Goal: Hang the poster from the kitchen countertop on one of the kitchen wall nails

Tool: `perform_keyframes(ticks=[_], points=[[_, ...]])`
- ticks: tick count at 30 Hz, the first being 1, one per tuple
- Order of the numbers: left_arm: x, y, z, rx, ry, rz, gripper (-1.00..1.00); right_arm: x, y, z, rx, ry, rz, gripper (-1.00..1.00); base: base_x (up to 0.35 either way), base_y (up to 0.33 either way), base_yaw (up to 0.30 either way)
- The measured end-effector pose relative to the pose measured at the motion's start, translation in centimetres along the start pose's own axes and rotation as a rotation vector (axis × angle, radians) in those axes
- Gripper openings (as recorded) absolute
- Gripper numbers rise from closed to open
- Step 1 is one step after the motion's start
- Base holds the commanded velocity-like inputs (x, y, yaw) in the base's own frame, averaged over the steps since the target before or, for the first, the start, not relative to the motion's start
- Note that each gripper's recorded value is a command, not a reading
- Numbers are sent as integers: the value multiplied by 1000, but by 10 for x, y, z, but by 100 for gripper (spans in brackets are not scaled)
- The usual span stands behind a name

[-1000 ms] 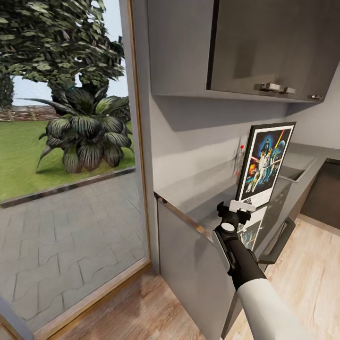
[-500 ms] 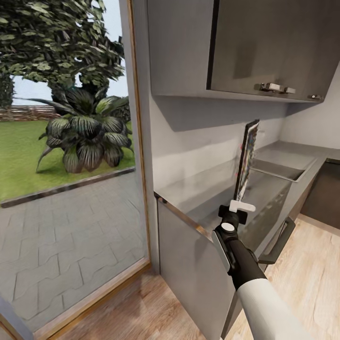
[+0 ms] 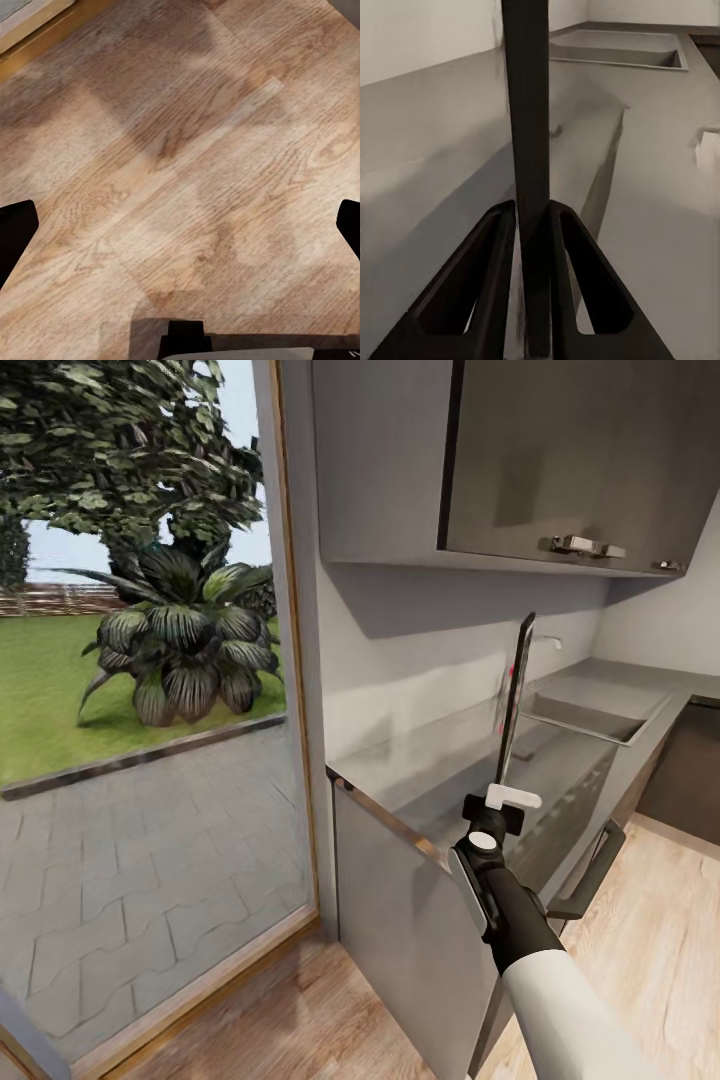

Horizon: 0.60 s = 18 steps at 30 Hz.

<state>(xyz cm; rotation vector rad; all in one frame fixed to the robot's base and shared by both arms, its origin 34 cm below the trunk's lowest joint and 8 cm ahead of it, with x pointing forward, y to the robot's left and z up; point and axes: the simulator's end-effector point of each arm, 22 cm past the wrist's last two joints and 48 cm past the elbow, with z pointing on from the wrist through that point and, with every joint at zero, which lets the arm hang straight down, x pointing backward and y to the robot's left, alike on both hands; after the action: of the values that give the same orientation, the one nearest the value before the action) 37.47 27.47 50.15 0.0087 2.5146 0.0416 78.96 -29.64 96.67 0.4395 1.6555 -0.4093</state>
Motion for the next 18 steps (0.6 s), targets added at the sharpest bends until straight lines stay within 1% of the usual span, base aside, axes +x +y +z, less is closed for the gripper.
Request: perform_keyframes(ticks=[18], points=[[0,0,0,0,0,0,100,-7,-1,-1,4,-13,11,-100,-5,0,0]])
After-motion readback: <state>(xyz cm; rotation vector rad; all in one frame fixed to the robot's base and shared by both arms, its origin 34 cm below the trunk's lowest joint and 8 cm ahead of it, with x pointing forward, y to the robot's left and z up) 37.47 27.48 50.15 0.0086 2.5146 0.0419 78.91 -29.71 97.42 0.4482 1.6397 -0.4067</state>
